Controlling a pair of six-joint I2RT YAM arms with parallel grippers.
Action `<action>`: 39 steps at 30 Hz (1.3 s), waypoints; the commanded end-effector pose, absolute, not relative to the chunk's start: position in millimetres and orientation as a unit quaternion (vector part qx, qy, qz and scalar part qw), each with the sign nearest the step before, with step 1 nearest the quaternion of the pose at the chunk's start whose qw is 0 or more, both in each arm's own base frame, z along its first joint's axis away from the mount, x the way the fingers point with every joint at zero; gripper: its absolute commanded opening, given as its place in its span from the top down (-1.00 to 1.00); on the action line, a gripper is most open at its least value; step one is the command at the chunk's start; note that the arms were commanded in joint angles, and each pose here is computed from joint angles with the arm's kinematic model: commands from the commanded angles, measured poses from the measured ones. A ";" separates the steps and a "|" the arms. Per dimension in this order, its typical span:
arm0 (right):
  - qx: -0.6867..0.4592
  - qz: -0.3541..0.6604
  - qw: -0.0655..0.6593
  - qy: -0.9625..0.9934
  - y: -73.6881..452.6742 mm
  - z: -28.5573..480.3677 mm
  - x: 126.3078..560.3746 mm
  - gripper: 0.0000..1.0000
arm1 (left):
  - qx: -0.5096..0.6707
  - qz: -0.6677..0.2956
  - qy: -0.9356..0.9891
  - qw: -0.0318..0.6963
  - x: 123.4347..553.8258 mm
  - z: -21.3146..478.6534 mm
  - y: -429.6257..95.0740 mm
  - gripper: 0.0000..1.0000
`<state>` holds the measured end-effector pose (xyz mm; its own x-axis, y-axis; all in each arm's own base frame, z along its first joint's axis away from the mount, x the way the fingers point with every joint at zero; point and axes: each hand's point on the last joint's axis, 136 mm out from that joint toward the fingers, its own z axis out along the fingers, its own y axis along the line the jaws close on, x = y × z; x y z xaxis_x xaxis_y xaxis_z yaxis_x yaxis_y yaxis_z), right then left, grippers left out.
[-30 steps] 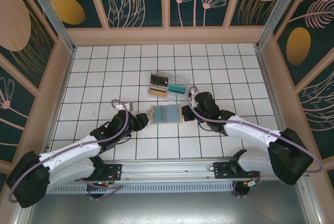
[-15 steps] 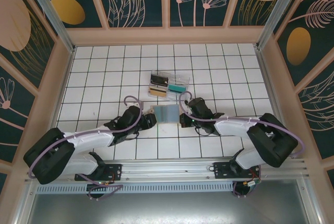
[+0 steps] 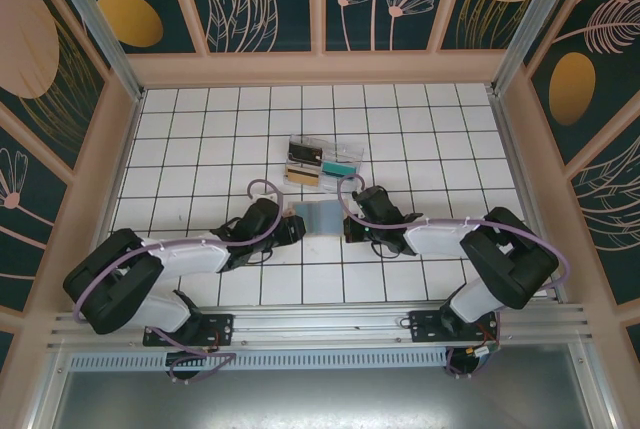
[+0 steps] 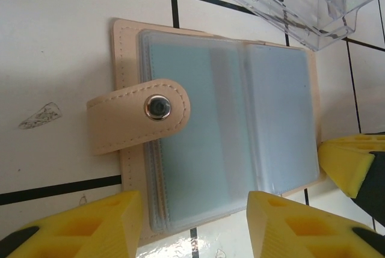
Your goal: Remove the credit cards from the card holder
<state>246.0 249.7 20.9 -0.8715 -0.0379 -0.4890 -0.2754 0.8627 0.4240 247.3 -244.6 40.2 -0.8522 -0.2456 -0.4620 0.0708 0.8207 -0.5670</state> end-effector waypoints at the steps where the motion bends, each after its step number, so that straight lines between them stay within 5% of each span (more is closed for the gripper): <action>1: -0.083 0.240 0.246 0.935 251.3 20.7 251.1 1.00 | -0.032 -0.310 0.909 0.278 254.3 50.0 -256.5 0.02; 39: -0.078 0.249 0.238 0.936 254.0 16.4 248.6 1.00 | -0.031 -0.294 0.911 0.288 262.5 55.8 -256.9 -0.02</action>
<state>249.8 251.6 20.9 -0.8652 -0.0303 -0.5005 -0.2764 0.8617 0.4256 258.6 -255.2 49.0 -0.8432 -0.2373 -0.4824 0.0944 0.8180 -0.5674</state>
